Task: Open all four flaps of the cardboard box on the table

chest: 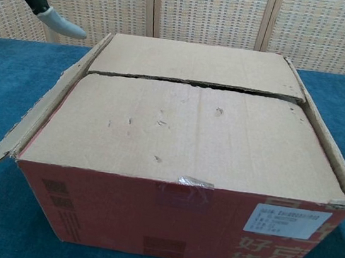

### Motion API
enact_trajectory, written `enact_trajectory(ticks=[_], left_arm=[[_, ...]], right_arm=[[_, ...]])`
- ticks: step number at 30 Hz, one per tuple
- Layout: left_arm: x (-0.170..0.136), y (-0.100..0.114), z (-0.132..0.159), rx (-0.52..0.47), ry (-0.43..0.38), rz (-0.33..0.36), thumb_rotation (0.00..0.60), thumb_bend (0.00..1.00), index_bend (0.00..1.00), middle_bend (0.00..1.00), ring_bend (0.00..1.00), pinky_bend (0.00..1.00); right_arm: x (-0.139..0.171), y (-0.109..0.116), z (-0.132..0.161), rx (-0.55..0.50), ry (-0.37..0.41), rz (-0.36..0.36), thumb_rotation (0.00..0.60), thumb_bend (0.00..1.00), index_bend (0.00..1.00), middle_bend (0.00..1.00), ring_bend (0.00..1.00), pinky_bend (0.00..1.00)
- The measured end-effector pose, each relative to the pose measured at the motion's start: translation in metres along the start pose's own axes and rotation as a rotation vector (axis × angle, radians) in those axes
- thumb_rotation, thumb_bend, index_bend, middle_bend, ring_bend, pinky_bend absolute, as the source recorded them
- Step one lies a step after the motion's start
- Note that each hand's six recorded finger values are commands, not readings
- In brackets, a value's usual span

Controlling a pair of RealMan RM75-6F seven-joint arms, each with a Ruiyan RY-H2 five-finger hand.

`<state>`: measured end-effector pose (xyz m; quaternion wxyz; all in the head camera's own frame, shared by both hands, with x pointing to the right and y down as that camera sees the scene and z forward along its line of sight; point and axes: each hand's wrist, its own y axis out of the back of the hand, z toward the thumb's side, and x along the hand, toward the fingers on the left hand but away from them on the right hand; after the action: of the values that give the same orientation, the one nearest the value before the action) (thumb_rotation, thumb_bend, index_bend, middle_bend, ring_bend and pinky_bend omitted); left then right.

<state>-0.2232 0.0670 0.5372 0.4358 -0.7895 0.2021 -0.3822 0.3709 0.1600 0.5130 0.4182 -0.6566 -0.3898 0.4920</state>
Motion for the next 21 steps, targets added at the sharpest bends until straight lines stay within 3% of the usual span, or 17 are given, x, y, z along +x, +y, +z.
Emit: enact_trajectory(ticks=[21], left_arm=[[0.039,-0.044,0.015,0.015,0.049,0.008,0.512,0.20,0.03,0.00,0.00,0.00]], right_arm=[[0.005,-0.003,-0.010,-0.020,-0.024,-0.004,0.600,1.00,0.13,0.09,0.00,0.02]])
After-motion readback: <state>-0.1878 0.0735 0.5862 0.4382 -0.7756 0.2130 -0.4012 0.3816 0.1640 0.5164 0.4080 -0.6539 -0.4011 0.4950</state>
